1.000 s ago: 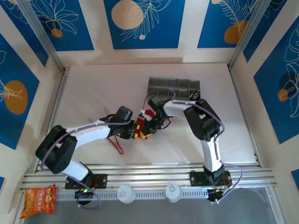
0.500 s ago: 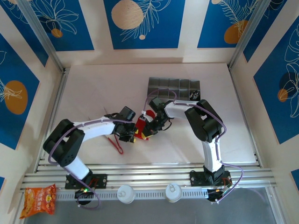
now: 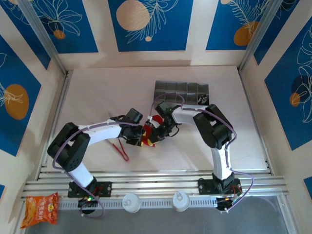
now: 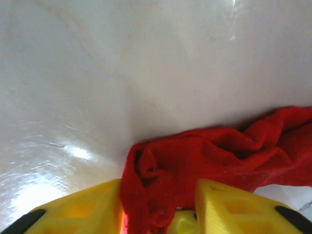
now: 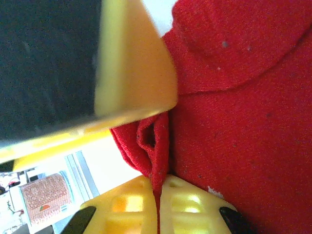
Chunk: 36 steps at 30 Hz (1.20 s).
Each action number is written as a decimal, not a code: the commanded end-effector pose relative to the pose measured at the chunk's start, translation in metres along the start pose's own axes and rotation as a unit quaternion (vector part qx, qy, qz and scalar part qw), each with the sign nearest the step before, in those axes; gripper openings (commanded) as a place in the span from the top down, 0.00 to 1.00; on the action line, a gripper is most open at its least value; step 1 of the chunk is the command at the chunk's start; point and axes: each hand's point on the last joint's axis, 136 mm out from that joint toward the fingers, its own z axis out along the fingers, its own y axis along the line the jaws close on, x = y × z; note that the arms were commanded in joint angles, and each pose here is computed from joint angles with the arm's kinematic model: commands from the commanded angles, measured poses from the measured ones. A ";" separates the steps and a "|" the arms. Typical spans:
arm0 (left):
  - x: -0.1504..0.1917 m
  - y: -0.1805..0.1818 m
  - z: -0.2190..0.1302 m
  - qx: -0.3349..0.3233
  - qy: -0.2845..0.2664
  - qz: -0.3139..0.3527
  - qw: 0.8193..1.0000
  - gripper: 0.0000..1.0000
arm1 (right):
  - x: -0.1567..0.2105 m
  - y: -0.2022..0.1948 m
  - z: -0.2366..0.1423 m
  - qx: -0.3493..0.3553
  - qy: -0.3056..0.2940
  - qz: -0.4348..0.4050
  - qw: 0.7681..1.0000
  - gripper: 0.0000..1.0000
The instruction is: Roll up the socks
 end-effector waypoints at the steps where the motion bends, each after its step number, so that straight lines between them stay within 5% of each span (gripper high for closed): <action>1: 0.003 0.015 0.000 -0.049 0.009 -0.010 0.999 0.69 | -0.001 0.011 -0.007 -0.004 -0.014 -0.017 1.000 1.00; 6: 0.000 0.047 -0.002 -0.119 0.006 -0.030 0.992 1.00 | 0.002 0.014 -0.011 0.011 -0.040 -0.047 0.998 0.99; 11: -0.007 0.075 -0.013 -0.167 -0.006 -0.054 0.984 1.00 | 0.012 0.013 -0.018 0.084 -0.096 -0.132 0.983 0.67; 17: -0.008 0.075 -0.016 -0.184 -0.014 -0.067 0.980 1.00 | 0.036 0.019 -0.017 0.200 -0.156 -0.293 0.922 0.49; 27: -0.009 0.063 -0.016 -0.197 -0.020 -0.065 0.978 1.00 | 0.019 0.025 -0.001 0.262 -0.157 -0.346 0.887 0.48; 36: -0.009 0.058 -0.013 -0.192 -0.015 -0.058 0.980 1.00 | 0.019 0.026 0.016 0.235 -0.138 -0.327 0.905 0.54</action>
